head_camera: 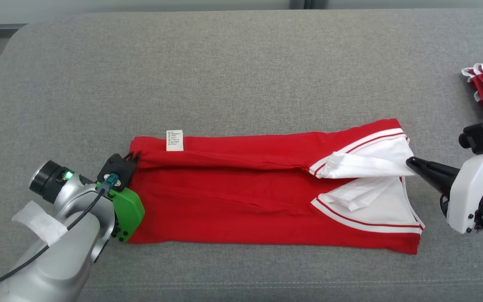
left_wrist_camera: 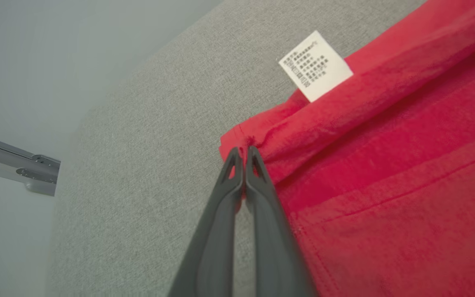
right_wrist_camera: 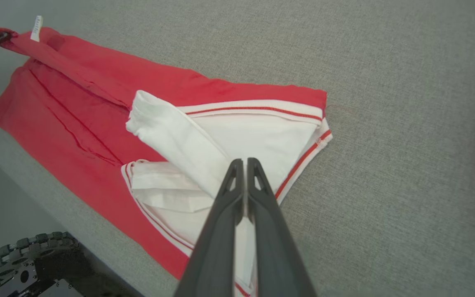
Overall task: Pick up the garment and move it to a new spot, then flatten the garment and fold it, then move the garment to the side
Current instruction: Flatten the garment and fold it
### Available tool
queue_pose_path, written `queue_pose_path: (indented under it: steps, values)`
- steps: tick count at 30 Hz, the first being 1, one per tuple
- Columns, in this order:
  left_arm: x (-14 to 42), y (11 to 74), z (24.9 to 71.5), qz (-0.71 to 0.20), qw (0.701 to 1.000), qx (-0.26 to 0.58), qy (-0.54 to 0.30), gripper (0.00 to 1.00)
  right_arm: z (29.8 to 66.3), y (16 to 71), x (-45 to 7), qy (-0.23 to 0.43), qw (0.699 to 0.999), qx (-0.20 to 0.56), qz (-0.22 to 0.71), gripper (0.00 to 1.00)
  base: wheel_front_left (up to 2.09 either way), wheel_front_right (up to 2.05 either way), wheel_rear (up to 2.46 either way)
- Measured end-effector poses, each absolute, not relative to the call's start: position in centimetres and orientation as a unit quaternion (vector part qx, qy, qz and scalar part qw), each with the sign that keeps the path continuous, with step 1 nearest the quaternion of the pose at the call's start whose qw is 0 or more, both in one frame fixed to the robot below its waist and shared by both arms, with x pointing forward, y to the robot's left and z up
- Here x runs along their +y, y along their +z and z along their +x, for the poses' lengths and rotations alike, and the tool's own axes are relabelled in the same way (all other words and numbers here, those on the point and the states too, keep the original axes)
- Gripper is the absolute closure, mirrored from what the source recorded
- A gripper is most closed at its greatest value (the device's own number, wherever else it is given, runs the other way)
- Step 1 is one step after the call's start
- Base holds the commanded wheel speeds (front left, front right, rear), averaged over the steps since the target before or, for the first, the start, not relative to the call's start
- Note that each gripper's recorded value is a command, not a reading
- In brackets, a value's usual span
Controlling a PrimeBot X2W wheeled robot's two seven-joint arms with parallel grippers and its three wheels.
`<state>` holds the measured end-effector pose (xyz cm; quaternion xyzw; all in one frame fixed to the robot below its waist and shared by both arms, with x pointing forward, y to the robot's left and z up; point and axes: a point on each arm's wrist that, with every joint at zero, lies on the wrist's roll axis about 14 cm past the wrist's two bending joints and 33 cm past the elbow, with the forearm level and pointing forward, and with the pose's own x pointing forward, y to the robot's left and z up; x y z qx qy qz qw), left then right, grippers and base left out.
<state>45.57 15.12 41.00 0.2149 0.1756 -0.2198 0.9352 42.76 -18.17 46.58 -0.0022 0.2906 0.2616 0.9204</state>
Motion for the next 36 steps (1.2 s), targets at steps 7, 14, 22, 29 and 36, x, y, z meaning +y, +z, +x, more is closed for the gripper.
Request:
queue_pose_path:
  steps: [7, 14, 22, 29, 36]
  values:
    - [15.4, 40.1, 44.3, 0.194, 0.939, 0.196, -0.206, 0.04, 40.3, 45.4, -17.8, 0.267, 0.909, 0.321, 0.014, 1.00, 0.00, 0.00, 0.00]
    - [15.8, 39.9, 43.6, 0.169, 0.947, 0.200, -0.185, 0.00, 38.7, 44.6, -17.1, 0.272, 0.903, 0.333, 0.025, 0.00, 0.00, 0.00, 0.00]
    - [17.3, 40.7, 42.4, 0.109, 0.968, 0.182, -0.131, 0.00, 35.9, 43.5, -16.7, 0.281, 0.888, 0.362, 0.026, 0.00, 0.00, 0.00, 0.00]
    - [18.6, 45.1, 41.3, -0.012, 0.994, 0.094, -0.048, 0.00, 35.6, 45.1, -16.6, 0.265, 0.916, 0.298, 0.044, 0.00, 0.00, 0.00, 0.00]
    - [18.9, 50.3, 38.9, -0.093, 0.996, 0.000, -0.011, 0.00, 36.5, 47.2, -16.4, 0.211, 0.957, 0.175, 0.097, 0.00, 0.00, 0.00, 0.00]
